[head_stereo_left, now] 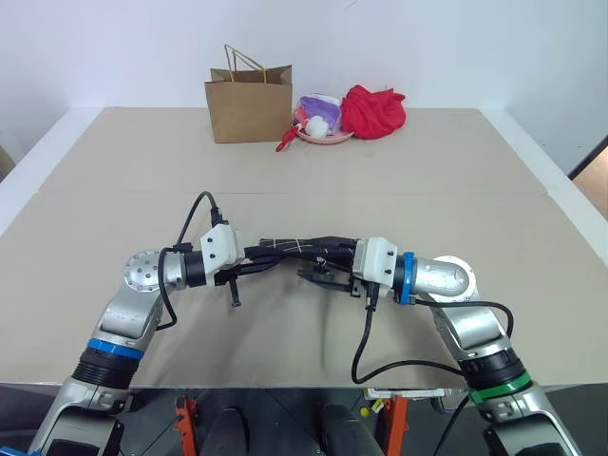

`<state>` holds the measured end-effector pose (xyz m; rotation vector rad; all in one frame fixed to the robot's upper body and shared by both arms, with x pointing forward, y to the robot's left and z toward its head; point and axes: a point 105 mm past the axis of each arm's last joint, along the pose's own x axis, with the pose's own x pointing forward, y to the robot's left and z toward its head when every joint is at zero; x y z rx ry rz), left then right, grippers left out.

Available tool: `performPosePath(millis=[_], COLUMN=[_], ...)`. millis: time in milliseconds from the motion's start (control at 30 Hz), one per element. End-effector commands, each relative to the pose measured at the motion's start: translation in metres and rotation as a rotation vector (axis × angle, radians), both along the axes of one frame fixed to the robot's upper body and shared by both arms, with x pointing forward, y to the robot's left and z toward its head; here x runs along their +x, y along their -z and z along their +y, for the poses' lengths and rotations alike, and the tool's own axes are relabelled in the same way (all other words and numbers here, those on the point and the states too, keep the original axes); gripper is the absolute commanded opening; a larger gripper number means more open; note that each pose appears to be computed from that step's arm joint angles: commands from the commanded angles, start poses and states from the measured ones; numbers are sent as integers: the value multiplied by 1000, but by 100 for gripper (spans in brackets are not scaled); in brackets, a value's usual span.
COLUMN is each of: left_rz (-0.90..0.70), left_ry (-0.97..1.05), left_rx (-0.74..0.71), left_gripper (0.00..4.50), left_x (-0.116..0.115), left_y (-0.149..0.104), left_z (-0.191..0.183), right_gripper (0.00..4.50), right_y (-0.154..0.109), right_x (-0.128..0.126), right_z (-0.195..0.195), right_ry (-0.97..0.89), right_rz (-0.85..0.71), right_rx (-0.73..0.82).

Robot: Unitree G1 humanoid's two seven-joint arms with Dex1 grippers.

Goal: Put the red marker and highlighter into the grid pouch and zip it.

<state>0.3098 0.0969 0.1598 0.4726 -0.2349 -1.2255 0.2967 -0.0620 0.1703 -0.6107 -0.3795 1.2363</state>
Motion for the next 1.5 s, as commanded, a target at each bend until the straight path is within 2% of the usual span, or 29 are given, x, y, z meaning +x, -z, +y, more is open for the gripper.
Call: performPosePath(millis=[33, 67, 100, 467, 800, 1100, 1233, 1500], left_rz=[-61, -61, -62, -62, -60, -63, -67, -70], left_ry=[9, 8, 7, -6, -13, -23, -32, -28], left_rx=[-8, -7, -7, 3, 18, 27, 49, 53], left_gripper=[0, 0, 0, 0, 0, 0, 0, 0], left_x=[-2, -2, -2, 0, -2, -1, -1, -2], left_y=[-16, -15, -15, -13, -8, -7, -4, -4], left_z=[-3, -2, -2, 0, 3, 6, 11, 11], right_gripper=[64, 16, 6, 6, 6, 6, 6, 6], right_y=[-8, -8, -8, -17, -16, -17, -8, -1], right_x=[-1, -2, -2, -10, -10, -9, -11, -16], right_z=[0, -1, -1, -10, -61, -84, -125, -150], right_ry=[-12, -14, -15, -12, 139, 230, 348, 434], right_rz=[-66, -69, -75, -33, -1, 8, 15, 27], right_rx=[9, 9, 8, 59, 22, 19, -60, -91])
